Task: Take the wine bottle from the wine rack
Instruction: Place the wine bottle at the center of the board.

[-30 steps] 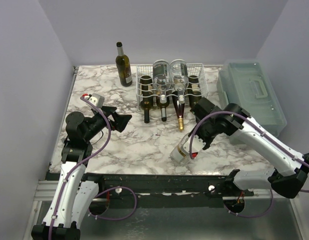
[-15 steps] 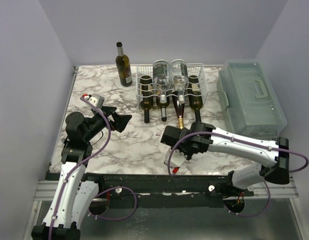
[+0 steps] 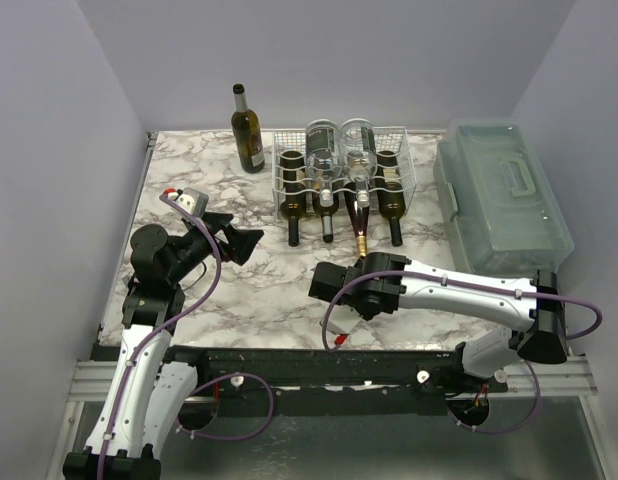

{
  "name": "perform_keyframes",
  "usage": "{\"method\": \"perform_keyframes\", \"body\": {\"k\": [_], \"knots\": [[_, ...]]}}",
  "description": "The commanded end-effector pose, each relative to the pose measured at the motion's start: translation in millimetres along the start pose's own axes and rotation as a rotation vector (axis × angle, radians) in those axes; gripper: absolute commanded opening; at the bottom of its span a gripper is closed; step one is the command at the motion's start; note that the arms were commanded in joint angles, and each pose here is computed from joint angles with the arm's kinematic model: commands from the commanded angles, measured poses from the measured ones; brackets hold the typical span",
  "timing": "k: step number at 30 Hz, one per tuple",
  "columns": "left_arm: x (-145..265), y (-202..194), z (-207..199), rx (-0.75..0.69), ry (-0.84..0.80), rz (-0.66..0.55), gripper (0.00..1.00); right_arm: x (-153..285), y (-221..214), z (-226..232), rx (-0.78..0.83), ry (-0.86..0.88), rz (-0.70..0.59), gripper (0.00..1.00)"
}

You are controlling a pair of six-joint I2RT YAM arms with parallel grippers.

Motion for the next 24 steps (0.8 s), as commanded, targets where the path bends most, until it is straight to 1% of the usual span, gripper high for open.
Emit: {"method": "perform_keyframes", "body": {"k": [1, 3, 5, 6, 8, 14, 17, 20, 24], "knots": [[0, 0, -6, -0.015, -0.037, -0.004, 0.99, 10, -11, -8, -0.036, -0.046, 0.1, 0.35], [0, 0, -6, -0.012, -0.036, -0.002, 0.99, 10, -10, -8, -0.027, -0.044, 0.102, 0.42], [0, 0, -6, -0.012, -0.037, -0.002, 0.99, 10, -8, -9, -0.02, -0.041, 0.103, 0.55], [0, 0, -6, -0.012, -0.036, -0.002, 0.99, 10, -7, -10, -0.019, -0.042, 0.101, 0.6], [0, 0, -6, -0.014, -0.037, -0.003, 0.99, 9, -5, -11, -0.014, -0.045, 0.102, 0.66], [1, 0, -7, -0.014, -0.039, -0.003, 0.99, 11, 1, -17, -0.01, -0.06, 0.096, 0.76], [1, 0, -6, -0.014, -0.039, -0.002, 0.99, 16, 1, -19, -0.023, -0.076, 0.087, 0.85], [0, -1, -6, -0.013, -0.039, 0.0, 0.99, 27, 5, -21, -0.04, -0.102, 0.06, 0.91], [0, -1, -6, -0.012, -0.039, 0.001, 0.99, 44, 14, -24, -0.072, -0.132, 0.005, 0.94]]}}
Point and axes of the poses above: each gripper's point midway between its finger pads, its own x axis back along the fingers, its own z axis along the line the jaws close on, y = z × x, the point moved 3 cm from there along x, back along the fingers, and after that the axes turned 12 degrees about x, right-handed, at the moved point
